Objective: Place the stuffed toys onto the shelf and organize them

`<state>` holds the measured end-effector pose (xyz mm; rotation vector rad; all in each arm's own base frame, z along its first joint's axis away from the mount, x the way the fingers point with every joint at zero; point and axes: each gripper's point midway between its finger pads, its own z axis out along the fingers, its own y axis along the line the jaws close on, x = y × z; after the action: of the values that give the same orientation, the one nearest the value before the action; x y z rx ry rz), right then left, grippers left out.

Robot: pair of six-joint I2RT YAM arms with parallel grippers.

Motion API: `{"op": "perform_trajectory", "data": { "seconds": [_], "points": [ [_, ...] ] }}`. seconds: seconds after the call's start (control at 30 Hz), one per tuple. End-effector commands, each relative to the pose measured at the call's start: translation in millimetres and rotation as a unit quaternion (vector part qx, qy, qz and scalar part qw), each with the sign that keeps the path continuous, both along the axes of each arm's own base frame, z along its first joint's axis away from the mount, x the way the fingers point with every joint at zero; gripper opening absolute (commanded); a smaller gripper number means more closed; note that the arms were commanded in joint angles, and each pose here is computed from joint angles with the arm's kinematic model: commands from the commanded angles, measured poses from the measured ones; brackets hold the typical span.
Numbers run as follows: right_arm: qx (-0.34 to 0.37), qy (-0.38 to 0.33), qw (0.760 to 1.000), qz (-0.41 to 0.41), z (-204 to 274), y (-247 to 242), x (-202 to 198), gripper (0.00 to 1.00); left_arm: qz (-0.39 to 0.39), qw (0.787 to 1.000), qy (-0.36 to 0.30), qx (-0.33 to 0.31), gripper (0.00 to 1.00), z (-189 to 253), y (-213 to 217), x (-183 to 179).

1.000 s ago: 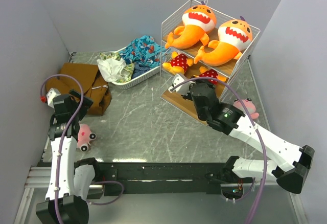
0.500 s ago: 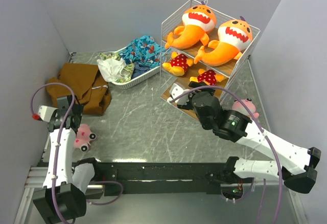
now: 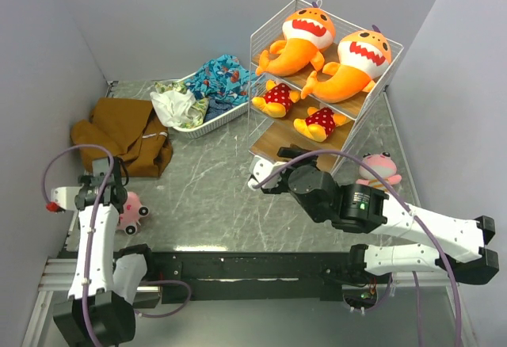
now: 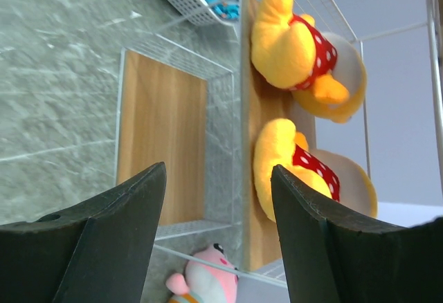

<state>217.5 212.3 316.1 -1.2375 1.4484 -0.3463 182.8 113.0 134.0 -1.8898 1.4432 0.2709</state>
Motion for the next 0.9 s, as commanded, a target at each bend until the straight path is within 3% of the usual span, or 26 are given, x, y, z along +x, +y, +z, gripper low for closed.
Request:
{"op": "perform_trajectory", "data": {
  "seconds": [0.0,0.07,0.13,0.17,0.2,0.3,0.33,0.53,0.67,0.77,0.8,0.87],
  "points": [
    [0.043,0.001,0.999,0.022,11.3,17.1,-13.3,0.69,0.028,0.999,0.037,-0.024,0.99,-40.0,-3.0,-9.6],
    [0.042,0.002,0.999,0.028,9.5,21.1,-16.6,0.69,0.025,0.998,0.051,-0.039,1.0,-54.6,-7.1,-9.0],
    [0.042,0.002,0.999,0.034,8.8,24.9,-20.3,0.69,0.018,0.997,0.062,-0.052,0.88,-65.4,-11.4,-10.6],
    [0.043,0.002,0.998,0.037,10.2,26.7,-21.5,0.69,0.016,0.996,0.066,-0.055,0.76,-66.4,-12.6,-11.1],
    [0.045,0.002,0.998,0.041,10.5,27.7,-24.2,0.69,0.015,0.996,0.064,-0.056,0.48,-64.0,-12.8,-10.8],
    [0.057,0.003,0.997,0.047,14.4,31.7,-28.2,0.69,0.002,0.999,0.03,-0.035,0.09,-40.2,-9.8,-7.7],
    [0.064,0.006,0.996,0.055,16.3,34.5,-31.6,0.69,0.0,1.0,0.007,-0.024,0.03,-27.0,-8.3,-8.2],
    [0.101,0.01,0.992,0.078,29.4,46.0,-40.1,0.69,-0.059,0.994,-0.08,0.048,0.01,46.1,-3.9,-3.1],
    [0.129,0.017,0.987,0.1,40.8,54.7,-45.2,0.69,-0.176,0.974,-0.116,0.078,0.01,73.2,-19.2,23.9],
    [0.144,0.029,0.981,0.13,42.1,63.1,-52.8,0.69,-0.323,0.932,-0.137,0.088,0.01,82.3,-52.5,47.5],
    [0.146,0.036,0.976,0.155,40.2,69.3,-58.7,0.69,-0.408,0.894,-0.166,0.085,0.01,85.6,-78.4,61.0],
    [0.154,0.037,0.97,0.184,35.0,75.1,-65.4,0.7,-0.489,0.843,-0.209,0.082,0.01,95.1,-108.2,70.4]
  ]
}}
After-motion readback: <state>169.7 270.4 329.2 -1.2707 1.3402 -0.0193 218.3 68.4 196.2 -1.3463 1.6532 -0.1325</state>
